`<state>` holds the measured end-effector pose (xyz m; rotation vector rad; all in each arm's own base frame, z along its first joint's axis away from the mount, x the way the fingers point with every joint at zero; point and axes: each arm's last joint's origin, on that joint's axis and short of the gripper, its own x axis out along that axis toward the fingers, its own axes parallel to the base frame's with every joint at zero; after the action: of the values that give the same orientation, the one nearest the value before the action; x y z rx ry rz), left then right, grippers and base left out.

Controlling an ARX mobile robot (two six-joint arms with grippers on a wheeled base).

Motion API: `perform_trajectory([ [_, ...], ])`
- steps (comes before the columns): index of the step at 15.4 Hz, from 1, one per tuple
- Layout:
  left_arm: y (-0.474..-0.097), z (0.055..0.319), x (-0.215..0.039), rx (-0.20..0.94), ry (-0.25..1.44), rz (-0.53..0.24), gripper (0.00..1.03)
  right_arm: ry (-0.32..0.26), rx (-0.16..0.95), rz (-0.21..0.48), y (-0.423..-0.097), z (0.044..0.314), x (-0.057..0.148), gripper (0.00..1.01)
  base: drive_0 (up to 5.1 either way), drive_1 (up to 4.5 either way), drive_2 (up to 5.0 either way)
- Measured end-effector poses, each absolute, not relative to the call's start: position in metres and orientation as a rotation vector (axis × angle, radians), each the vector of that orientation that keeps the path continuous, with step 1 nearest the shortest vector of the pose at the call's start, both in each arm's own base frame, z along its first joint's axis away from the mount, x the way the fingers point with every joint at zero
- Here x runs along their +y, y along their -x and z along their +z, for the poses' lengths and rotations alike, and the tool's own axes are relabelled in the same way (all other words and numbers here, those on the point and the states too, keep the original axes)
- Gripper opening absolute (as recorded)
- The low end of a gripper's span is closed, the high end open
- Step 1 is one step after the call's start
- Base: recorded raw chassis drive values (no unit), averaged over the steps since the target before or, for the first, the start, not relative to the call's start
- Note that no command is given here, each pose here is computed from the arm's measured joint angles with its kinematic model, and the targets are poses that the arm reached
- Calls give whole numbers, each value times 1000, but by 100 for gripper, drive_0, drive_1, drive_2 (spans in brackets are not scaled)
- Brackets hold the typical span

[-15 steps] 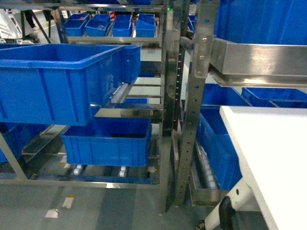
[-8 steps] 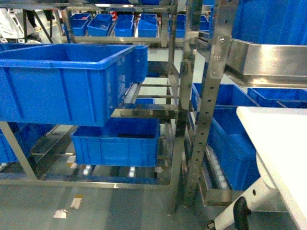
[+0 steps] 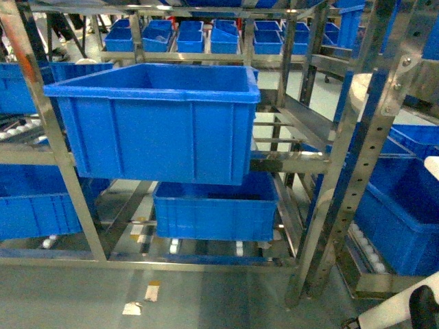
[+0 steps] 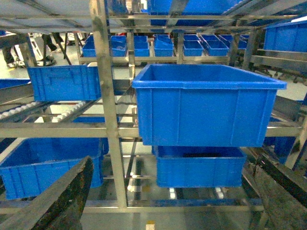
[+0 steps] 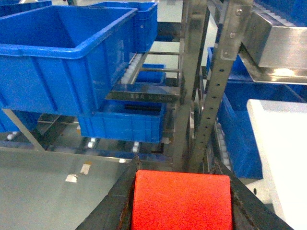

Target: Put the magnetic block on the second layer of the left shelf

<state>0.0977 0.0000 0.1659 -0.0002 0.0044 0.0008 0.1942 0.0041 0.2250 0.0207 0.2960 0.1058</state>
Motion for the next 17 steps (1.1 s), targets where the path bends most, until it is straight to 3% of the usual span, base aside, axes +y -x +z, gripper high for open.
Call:
perform_trajectory([
  [12, -98, 166, 0, 3, 0, 0, 98, -20, 301, 109, -194, 224, 5, 34, -504, 241, 241],
  [17, -98, 166, 0, 2, 0, 0, 98, -20, 293, 112, -193, 225, 5, 34, -19, 413, -450],
])
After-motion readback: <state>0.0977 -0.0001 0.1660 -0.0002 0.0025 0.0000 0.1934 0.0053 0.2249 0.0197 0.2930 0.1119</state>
